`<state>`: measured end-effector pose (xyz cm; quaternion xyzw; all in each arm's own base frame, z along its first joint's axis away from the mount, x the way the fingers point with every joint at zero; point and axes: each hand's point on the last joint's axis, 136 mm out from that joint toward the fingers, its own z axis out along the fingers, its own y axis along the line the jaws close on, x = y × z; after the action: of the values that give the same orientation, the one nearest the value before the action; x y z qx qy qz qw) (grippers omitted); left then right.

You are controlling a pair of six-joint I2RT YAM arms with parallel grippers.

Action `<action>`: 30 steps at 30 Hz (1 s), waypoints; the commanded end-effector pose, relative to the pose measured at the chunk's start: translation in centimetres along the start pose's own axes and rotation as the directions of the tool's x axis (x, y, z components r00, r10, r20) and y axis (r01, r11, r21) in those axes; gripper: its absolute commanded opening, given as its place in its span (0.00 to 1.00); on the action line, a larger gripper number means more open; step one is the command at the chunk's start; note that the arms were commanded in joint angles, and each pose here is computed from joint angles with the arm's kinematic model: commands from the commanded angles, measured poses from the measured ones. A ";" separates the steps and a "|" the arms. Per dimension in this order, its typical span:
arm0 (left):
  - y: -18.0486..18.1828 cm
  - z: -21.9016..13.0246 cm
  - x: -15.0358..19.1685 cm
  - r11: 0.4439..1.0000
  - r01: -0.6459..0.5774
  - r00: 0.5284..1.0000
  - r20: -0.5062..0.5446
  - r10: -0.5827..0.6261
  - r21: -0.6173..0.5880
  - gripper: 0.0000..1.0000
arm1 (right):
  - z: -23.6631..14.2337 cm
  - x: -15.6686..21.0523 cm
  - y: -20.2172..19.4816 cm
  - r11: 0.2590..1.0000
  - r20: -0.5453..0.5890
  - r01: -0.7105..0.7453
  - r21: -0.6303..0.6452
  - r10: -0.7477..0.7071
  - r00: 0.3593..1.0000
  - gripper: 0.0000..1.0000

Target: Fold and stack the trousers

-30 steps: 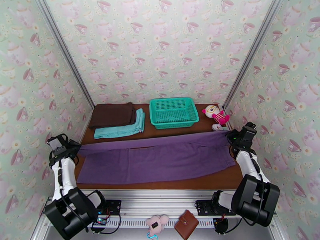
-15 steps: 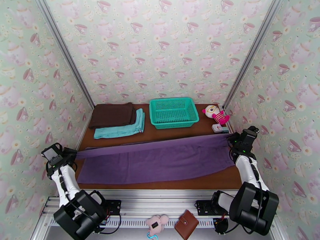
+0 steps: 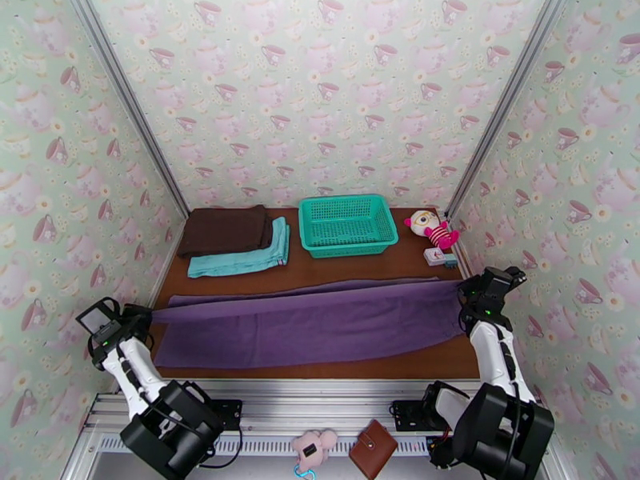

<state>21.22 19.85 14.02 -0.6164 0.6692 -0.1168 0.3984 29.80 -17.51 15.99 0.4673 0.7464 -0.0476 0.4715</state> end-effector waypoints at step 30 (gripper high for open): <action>-11.9 -5.5 26.7 0.460 -0.645 0.377 -0.269 0.886 0.610 0.62 | -14.8 20.0 21.1 0.333 -0.049 0.451 -0.828 -0.844 0.534 0.82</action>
<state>30.03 -5.38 20.35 -0.1416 0.8606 -0.2751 0.4045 37.55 6.28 19.94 0.0897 0.8717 0.1485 0.4583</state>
